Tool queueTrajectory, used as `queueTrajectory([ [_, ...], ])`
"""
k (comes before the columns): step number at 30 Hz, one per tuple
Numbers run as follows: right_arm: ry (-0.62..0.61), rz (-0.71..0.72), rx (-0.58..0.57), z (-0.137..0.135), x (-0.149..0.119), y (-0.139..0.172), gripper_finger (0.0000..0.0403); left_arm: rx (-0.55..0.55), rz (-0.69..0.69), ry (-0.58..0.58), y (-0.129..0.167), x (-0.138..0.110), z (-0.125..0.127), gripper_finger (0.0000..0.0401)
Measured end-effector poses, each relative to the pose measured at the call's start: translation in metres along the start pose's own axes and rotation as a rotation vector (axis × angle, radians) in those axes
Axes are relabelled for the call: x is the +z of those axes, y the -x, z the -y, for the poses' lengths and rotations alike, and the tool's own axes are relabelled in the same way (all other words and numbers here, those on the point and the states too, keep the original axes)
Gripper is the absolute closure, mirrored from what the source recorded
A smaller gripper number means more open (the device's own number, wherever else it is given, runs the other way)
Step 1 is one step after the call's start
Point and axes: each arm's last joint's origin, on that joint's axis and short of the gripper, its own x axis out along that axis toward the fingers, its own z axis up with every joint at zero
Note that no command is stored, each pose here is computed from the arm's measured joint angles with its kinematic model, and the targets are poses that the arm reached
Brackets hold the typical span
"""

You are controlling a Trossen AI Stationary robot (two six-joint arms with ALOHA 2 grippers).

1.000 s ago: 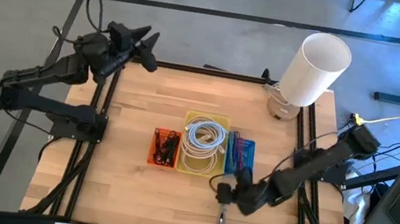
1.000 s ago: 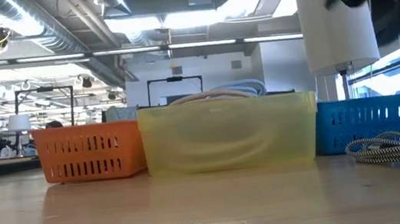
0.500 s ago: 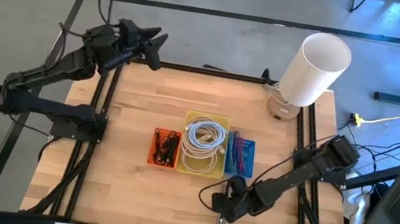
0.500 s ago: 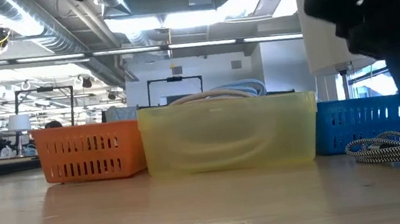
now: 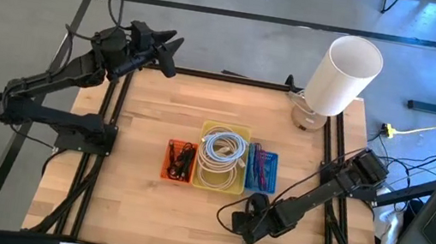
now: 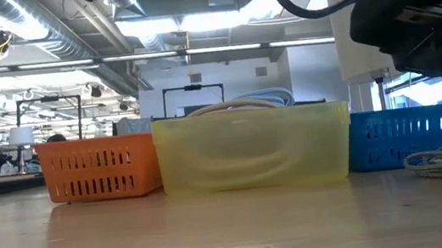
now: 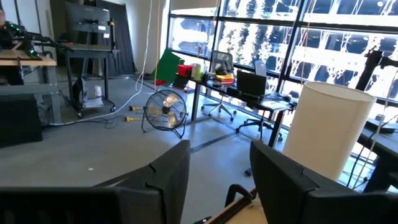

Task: Pick & Place USB Port
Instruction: Put the gray patterned usb cable into the blue bin

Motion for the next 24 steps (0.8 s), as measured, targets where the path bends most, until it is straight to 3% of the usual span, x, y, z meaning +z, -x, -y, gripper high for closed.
queueTrajectory([
  [5,0.002,0.005,-0.013,0.001,0.001,0.0,0.0375,0.0,0.0,0.0,0.0,0.0,0.0,0.0241],
  [15,0.012,0.013,-0.011,-0.008,-0.003,0.011,0.0378,0.0,0.0,-0.015,0.0,0.0,0.0,0.0244],
  [24,0.094,0.047,0.056,-0.045,-0.014,0.076,0.0378,0.001,0.0,-0.033,0.0,0.0,0.0,0.0244],
])
